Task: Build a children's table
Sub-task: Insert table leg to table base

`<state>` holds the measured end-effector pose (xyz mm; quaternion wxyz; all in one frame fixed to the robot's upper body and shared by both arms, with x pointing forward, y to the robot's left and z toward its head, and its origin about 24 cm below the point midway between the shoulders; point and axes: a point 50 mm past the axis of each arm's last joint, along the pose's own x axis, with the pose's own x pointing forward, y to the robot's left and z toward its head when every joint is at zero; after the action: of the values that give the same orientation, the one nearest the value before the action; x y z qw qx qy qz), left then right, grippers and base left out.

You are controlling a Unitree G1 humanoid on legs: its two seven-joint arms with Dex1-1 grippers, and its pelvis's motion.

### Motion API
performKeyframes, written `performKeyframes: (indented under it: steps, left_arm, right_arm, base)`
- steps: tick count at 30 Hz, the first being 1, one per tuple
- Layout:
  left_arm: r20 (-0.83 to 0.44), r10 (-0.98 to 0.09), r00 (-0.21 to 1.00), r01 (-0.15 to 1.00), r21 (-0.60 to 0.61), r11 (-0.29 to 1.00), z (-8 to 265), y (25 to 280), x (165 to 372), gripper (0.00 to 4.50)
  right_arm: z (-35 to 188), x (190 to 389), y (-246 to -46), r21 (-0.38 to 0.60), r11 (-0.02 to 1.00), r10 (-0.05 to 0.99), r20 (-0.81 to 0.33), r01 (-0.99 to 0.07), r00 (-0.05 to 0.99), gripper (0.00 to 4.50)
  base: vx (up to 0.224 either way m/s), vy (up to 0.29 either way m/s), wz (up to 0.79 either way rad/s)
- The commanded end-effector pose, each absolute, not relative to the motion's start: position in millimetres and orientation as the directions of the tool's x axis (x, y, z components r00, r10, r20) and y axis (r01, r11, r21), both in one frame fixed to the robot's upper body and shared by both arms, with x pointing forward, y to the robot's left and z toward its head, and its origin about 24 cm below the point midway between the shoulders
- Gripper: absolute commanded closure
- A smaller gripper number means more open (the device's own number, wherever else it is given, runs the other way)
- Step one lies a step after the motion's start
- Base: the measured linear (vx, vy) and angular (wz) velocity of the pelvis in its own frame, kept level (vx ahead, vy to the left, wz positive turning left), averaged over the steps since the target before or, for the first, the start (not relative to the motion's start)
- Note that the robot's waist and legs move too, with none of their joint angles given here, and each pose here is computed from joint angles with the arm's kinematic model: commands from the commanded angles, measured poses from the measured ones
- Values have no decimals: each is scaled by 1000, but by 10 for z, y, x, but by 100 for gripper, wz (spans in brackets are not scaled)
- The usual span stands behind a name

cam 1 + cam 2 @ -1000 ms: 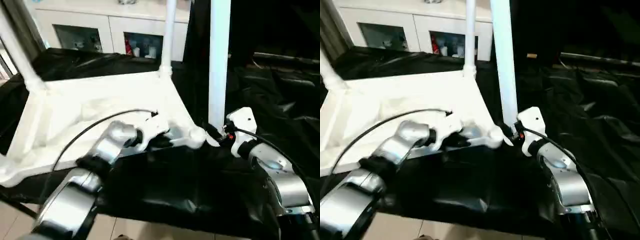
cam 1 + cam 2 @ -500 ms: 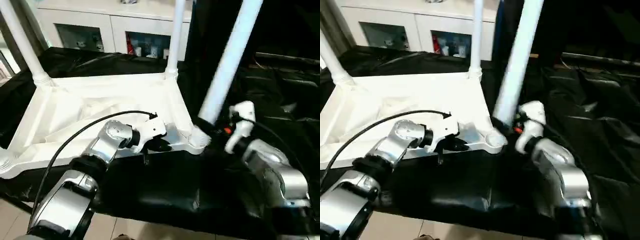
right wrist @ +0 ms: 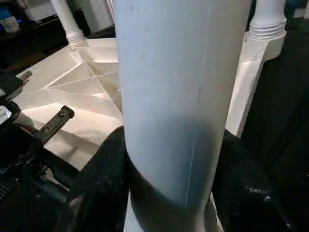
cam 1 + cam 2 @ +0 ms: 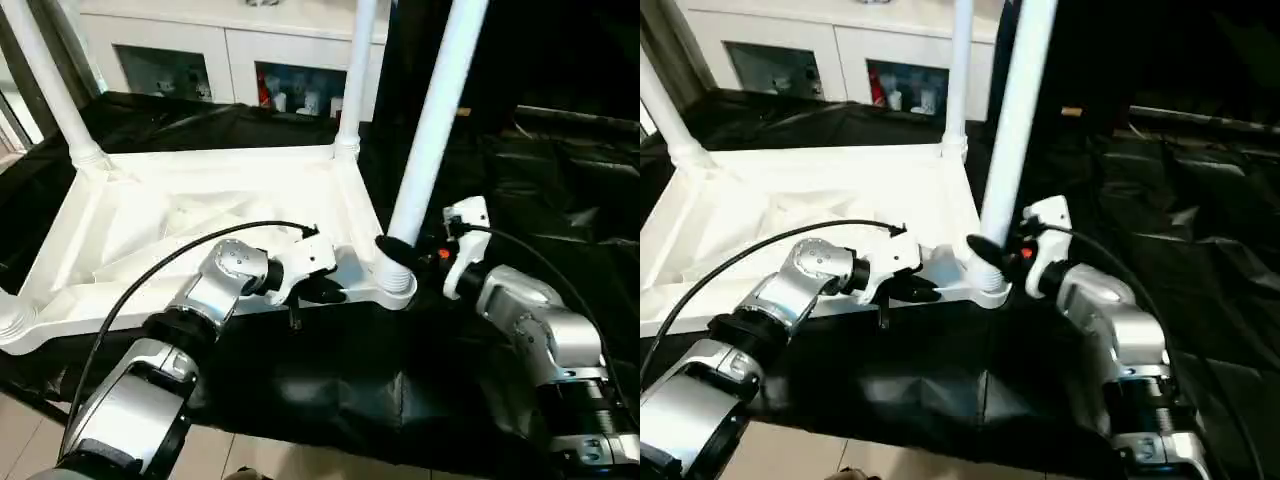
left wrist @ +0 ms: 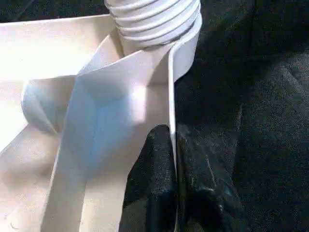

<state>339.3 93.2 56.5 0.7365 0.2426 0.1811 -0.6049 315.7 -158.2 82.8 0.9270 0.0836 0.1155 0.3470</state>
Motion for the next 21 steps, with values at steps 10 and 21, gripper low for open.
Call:
performKeyframes:
  steps: [10,21]
  left_arm:
    - [-581,-797,162,986,117,115,516,926,3359,450]
    - [-590,-790,166,986,121,117,514,934,3372,450]
  right_arm:
    - [808,3220,-1677,206,752,659,-263,-627,704,263]
    - [792,3237,-1655,227,732,681,-287,-643,674,263]
  base:
    - [0,0,0]
    - [0,0,0]
